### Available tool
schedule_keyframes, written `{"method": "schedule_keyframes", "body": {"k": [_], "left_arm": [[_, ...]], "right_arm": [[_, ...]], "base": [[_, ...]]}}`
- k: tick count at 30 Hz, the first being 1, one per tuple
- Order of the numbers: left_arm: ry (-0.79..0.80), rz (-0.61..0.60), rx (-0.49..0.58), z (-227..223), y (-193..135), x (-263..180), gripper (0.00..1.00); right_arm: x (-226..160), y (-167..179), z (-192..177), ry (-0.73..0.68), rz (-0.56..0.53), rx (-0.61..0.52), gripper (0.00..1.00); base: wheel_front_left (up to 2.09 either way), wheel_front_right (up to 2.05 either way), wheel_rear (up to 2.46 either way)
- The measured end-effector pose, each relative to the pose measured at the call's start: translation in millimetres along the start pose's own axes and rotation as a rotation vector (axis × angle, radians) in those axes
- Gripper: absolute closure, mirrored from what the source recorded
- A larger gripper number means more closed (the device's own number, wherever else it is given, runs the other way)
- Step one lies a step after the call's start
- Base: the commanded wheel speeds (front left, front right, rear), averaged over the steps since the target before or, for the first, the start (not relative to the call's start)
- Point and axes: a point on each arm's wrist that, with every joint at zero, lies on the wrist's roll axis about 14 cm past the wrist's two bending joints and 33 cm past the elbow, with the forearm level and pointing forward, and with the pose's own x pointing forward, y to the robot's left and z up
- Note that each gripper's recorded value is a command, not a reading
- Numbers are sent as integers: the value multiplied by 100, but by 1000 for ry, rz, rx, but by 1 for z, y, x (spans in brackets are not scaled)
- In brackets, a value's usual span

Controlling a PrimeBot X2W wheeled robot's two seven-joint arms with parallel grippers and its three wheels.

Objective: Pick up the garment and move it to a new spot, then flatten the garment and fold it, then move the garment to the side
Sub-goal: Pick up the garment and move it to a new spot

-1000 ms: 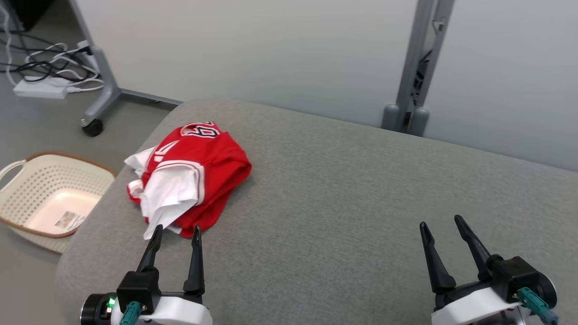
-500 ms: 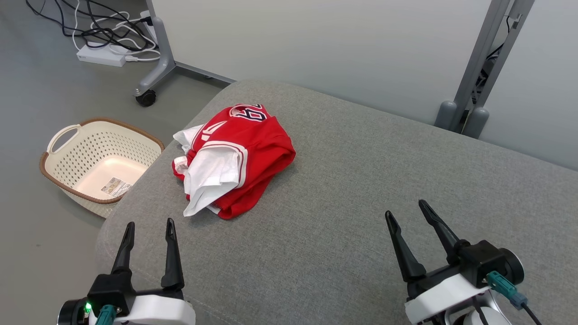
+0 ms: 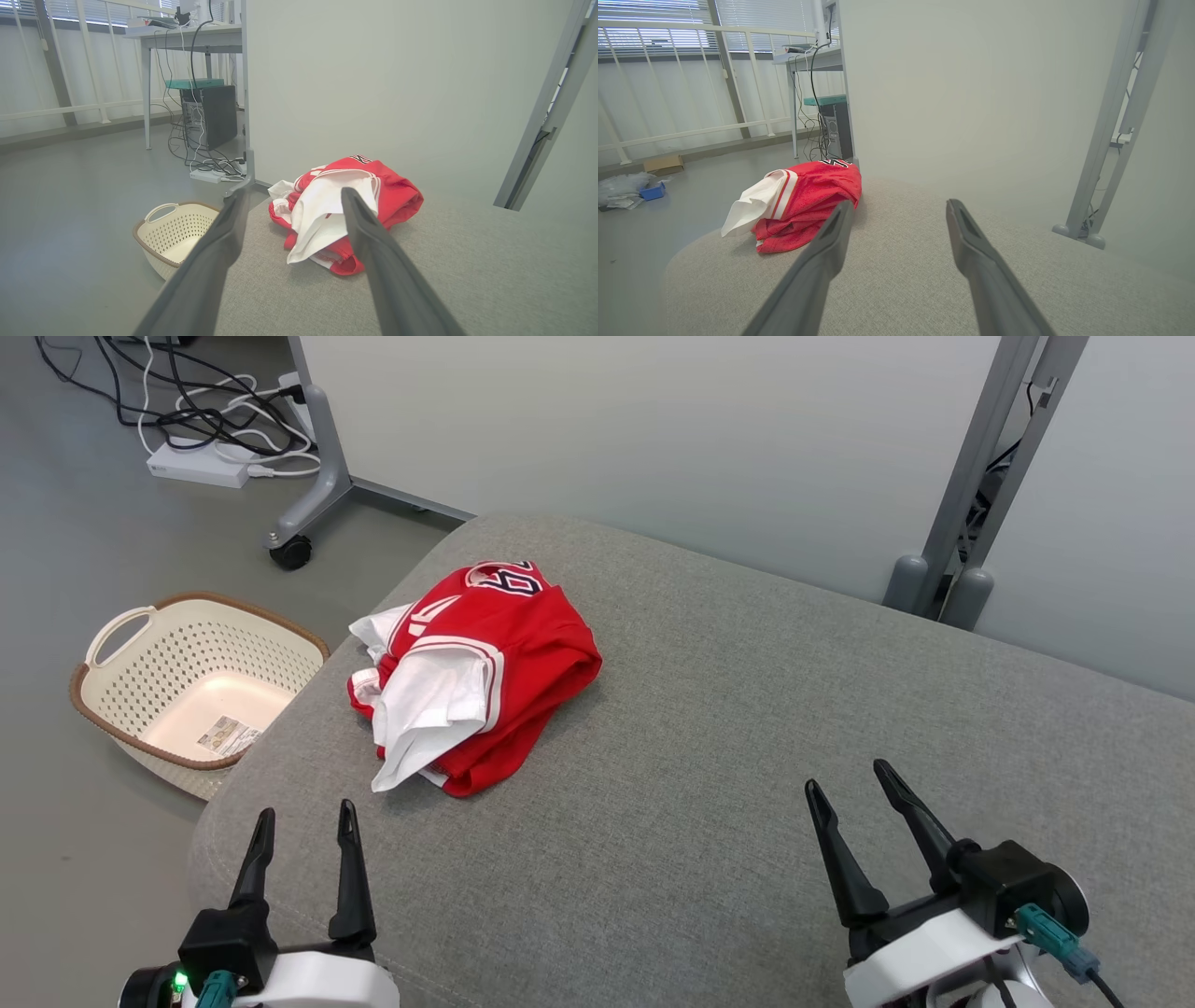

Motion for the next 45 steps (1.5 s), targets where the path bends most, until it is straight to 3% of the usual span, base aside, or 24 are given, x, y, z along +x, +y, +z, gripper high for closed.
{"method": "schedule_keyframes", "body": {"k": [11, 16, 20, 29, 33, 38, 45], "left_arm": [[-41, -87, -49, 14, -7, 22, 0], [-122, -143, -71, 46, -15, 64, 0], [-120, -210, -18, 53, -31, 107, 0], [238, -415, 112, -11, -96, 182, 0], [487, -442, 162, -57, -103, 191, 0], [685, -488, 200, -92, -117, 194, 0], [821, -517, 246, -114, -124, 196, 0]], "right_arm": [[-20, -21, -9, 31, -71, -35, 0], [-9, -23, -5, 6, -55, -70, 0], [-9, -42, -20, 35, -88, -78, 0], [-8, -88, -38, 55, -173, -72, 0], [-11, -106, -45, 67, -211, -79, 0], [-23, -122, -59, 101, -259, -68, 0], [-30, -134, -72, 132, -291, -62, 0]], "base": [[0, 0, 0], [0, 0, 0], [0, 0, 0], [0, 0, 0], [0, 0, 0], [0, 0, 0], [0, 0, 0]]}}
